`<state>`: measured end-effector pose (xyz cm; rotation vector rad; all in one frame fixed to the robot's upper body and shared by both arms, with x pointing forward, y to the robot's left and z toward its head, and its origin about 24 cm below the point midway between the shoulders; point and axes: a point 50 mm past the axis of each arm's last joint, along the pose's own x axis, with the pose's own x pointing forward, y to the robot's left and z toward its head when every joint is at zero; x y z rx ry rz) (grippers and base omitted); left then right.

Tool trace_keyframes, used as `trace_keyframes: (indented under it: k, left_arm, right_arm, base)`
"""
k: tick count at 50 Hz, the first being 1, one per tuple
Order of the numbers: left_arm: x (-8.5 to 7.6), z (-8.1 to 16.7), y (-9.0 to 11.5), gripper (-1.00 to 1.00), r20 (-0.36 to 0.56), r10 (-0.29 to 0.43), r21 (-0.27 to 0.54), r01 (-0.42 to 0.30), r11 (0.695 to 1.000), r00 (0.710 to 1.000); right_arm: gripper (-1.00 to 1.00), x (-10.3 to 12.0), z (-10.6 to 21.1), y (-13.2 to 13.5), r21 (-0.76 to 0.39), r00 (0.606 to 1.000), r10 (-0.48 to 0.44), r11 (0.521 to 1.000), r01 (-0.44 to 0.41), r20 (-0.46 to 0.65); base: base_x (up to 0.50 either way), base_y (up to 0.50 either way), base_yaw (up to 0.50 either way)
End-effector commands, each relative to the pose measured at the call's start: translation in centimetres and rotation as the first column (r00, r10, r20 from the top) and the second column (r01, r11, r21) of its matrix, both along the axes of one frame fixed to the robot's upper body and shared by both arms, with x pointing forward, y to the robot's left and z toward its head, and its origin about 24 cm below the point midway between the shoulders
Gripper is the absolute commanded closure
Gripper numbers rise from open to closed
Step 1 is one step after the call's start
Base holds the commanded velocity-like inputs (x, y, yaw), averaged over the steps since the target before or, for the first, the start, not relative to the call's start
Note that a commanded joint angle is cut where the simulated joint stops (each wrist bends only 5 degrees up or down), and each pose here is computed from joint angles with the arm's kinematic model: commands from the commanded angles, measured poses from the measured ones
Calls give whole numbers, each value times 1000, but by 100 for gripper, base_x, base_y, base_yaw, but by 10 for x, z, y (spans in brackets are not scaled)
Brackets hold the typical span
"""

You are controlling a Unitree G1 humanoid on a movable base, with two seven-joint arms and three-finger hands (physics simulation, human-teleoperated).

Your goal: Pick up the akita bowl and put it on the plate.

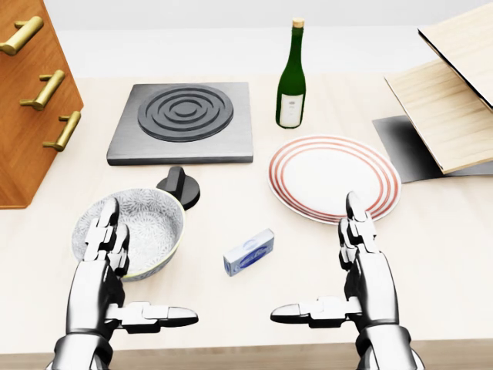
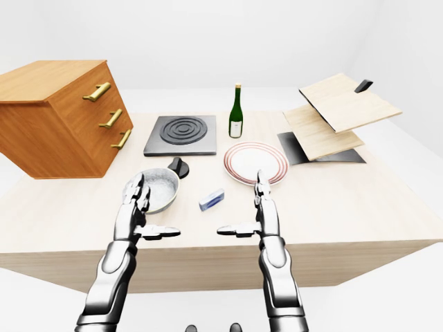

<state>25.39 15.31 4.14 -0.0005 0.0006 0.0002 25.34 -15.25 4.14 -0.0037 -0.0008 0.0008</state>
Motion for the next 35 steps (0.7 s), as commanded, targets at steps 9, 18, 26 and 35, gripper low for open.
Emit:
trace_keyframes:
  k: [9,18,26,35]
  left_arm:
    - [-1,2,7,-100,-1,2,-2,-2,1000,1000]
    - [0,1,7,-100,-2,3,-3,-3,1000,1000]
    - [-4,22,11,-100,123,12,58,-19,998,992]
    - [-94,222,20,-100,874,-21,51,-49,997,486]
  right_arm:
    - [-100,-1,-1,-5,-14,1000,3,1000,-3,-4]
    - [-100,-1,0,-5,-23,1000,4,1000,-4,-5]
    - [-100,-2,0,-5,-17,1000,6,1000,-6,-5]
    - [-100,-1,1,-4,-22,1000,8,1000,-8,-4]
  base:
    - [0,0,0]
    - [0,0,0]
    - [0,0,0]
    - [0,0,0]
